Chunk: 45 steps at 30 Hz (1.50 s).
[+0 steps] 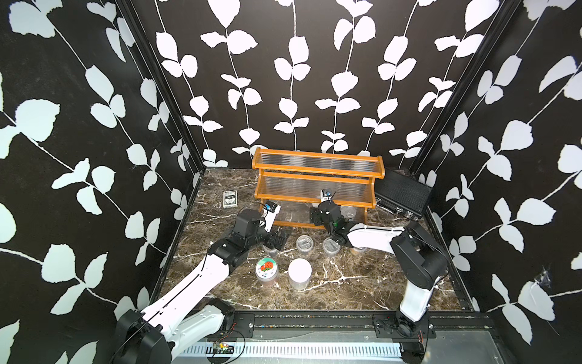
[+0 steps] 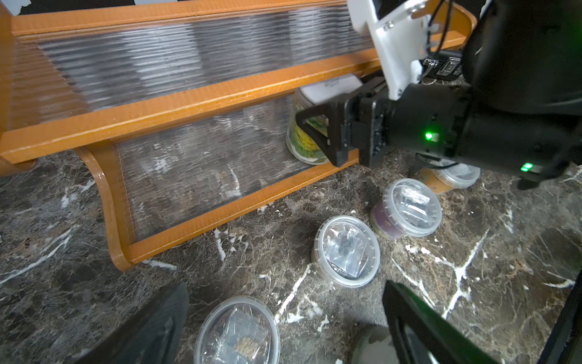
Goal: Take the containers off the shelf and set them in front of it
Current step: 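Pick up a container from the shelf, then place the container at the center of the board.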
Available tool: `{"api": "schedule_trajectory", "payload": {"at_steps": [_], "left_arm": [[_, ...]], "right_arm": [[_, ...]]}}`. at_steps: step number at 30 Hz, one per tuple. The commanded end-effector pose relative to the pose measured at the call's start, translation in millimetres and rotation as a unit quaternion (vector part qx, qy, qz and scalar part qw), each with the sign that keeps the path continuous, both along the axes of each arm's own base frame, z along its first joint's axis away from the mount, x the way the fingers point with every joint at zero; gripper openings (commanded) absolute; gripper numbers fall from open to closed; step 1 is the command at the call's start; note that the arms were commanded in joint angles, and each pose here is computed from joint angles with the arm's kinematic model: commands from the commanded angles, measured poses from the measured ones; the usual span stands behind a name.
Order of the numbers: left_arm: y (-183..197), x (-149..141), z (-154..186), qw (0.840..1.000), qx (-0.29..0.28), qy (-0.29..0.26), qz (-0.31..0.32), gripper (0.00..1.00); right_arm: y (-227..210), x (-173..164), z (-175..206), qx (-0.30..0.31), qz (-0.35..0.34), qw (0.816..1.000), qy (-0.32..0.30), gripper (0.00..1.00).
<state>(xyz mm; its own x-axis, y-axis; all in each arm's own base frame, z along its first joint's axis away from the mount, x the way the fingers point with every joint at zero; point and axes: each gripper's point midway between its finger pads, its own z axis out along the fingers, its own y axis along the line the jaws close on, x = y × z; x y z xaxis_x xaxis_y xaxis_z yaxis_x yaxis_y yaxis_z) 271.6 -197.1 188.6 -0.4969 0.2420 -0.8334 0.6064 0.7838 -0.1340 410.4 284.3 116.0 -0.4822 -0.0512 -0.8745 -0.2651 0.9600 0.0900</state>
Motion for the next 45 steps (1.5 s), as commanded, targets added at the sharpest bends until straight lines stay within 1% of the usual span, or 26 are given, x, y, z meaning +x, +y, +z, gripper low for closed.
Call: {"api": "schedule_trajectory", "payload": {"at_steps": [1, 6, 10, 11, 15, 21, 23, 27, 29, 33, 36, 39, 45], "left_arm": [[-1.6, 3.5, 1.7, 1.0, -0.002, -0.008, -0.004, 0.99], [-2.8, 6.1, 0.7, 1.0, 0.004, -0.007, -0.007, 0.99], [-4.4, 8.1, 1.2, 1.0, 0.006, -0.008, -0.01, 0.99], [-4.7, 8.2, 2.0, 1.0, 0.007, -0.009, -0.012, 0.99], [-3.9, 9.0, 4.8, 1.0, 0.012, -0.012, -0.012, 0.99], [-1.3, 8.3, 4.6, 1.0, 0.023, -0.01, -0.013, 0.99], [-0.8, 8.6, 4.5, 1.0, 0.024, -0.01, -0.012, 0.99], [0.0, 9.3, 6.5, 1.0, 0.024, -0.011, -0.01, 0.99], [-0.5, 9.4, 7.8, 1.0, 0.022, -0.012, -0.011, 0.99], [-3.5, 10.4, 10.0, 1.0, 0.016, -0.012, -0.015, 0.99], [-5.8, 11.3, 11.5, 1.0, 0.012, -0.011, -0.019, 0.99], [-10.1, 11.6, 12.5, 1.0, 0.007, -0.01, -0.027, 0.99], [-17.9, 11.5, 14.8, 0.999, -0.002, -0.004, -0.045, 0.99]], "right_arm": [[13.3, -15.1, 25.2, 0.022, 0.047, 0.998, -0.026, 0.73], [16.4, -36.1, 31.8, 0.025, 0.087, 0.996, -0.021, 0.73], [18.8, -55.7, 25.6, 0.018, 0.124, 0.992, -0.006, 0.73], [18.1, -61.0, 32.6, 0.024, 0.132, 0.991, -0.011, 0.73], [16.2, -79.2, 37.9, 0.017, 0.168, 0.986, -0.013, 0.73], [5.2, -104.6, 59.3, -0.013, 0.214, 0.976, -0.024, 0.73], [1.1, -116.6, 66.4, -0.014, 0.232, 0.972, -0.025, 0.73], [-7.3, -155.6, 73.1, -0.018, 0.298, 0.954, -0.013, 0.73], [-16.0, -178.4, 69.3, -0.028, 0.328, 0.944, 0.0, 0.72], [-35.3, -215.7, 59.9, -0.02, 0.354, 0.935, 0.029, 0.7], [-46.6, -239.0, 53.6, -0.03, 0.369, 0.928, 0.038, 0.69], [-51.8, -251.8, 41.8, -0.038, 0.379, 0.923, 0.043, 0.69], [-38.8, -254.9, 16.0, -0.041, 0.403, 0.913, 0.046, 0.69]]}}
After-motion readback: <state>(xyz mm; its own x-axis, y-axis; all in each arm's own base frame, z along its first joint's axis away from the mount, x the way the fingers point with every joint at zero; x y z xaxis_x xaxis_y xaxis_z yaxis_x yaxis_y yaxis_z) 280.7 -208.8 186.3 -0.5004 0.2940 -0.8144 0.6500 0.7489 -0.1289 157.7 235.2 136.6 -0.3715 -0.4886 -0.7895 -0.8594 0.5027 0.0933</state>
